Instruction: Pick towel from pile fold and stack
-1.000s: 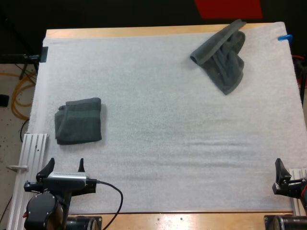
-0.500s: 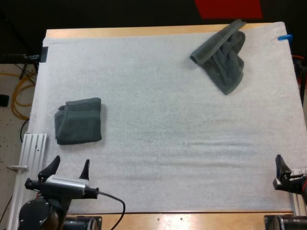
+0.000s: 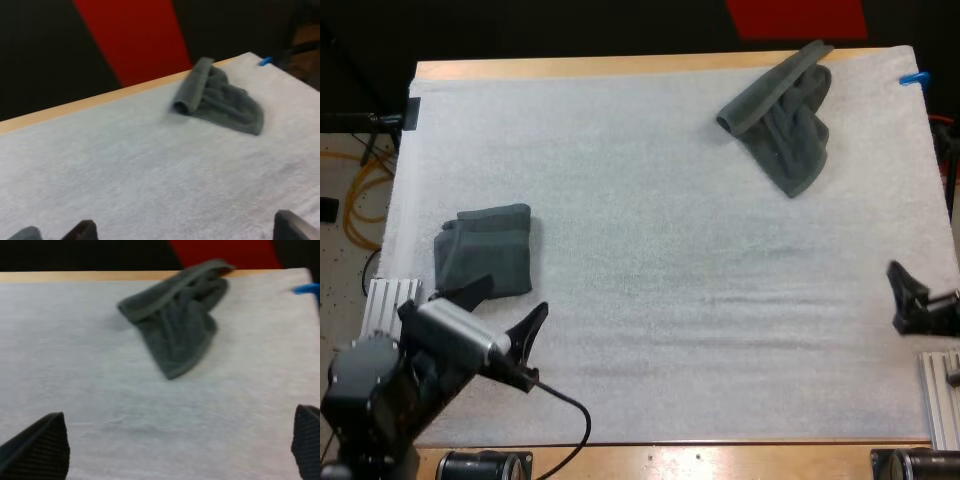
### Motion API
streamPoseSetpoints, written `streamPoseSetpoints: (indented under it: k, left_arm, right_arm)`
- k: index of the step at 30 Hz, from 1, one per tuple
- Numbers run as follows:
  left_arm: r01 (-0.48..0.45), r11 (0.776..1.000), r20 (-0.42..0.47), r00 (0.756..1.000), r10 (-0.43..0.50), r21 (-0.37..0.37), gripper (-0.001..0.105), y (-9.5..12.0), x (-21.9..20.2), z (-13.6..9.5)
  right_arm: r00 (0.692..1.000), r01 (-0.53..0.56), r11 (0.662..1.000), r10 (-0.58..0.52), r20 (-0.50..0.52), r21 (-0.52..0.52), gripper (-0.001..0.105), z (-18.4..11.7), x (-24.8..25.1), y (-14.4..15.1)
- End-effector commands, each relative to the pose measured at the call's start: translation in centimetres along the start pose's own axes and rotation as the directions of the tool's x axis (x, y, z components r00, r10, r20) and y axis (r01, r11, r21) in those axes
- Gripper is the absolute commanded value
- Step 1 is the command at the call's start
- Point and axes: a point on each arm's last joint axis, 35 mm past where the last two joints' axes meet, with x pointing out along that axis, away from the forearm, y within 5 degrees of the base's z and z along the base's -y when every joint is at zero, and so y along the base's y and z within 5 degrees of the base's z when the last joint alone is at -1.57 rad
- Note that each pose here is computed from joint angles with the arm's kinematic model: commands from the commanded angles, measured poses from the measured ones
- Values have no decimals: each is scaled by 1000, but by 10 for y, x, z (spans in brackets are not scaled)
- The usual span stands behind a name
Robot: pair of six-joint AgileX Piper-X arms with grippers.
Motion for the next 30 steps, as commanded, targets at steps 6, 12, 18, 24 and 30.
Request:
streamPoseSetpoints:
  k: [6, 12, 18, 24, 30]
  left_arm:
    - [76, 997, -19, 997, -76, -10, 66, 0, 8, 12]
    - [90, 996, -22, 996, -91, -13, 66, 0, 9, 12]
    - [96, 995, -23, 995, -97, -18, 66, 0, 9, 12]
    - [96, 995, -23, 995, -97, -41, 66, 0, 9, 12]
    - [113, 991, -24, 993, -115, -72, 66, -1, 9, 12]
  right_arm:
    - [991, -135, 991, 136, 19, -17, 87, 29, 53, -14]
    - [988, -148, 986, 150, -25, 77, 87, 44, 130, -32]
    - [982, -108, 975, 136, -134, 194, 87, 43, 207, -46]
    - [945, -79, 937, 179, -273, 342, 87, 24, 280, -42]
    - [908, -48, 887, 230, -349, 460, 87, -2, 331, -37]
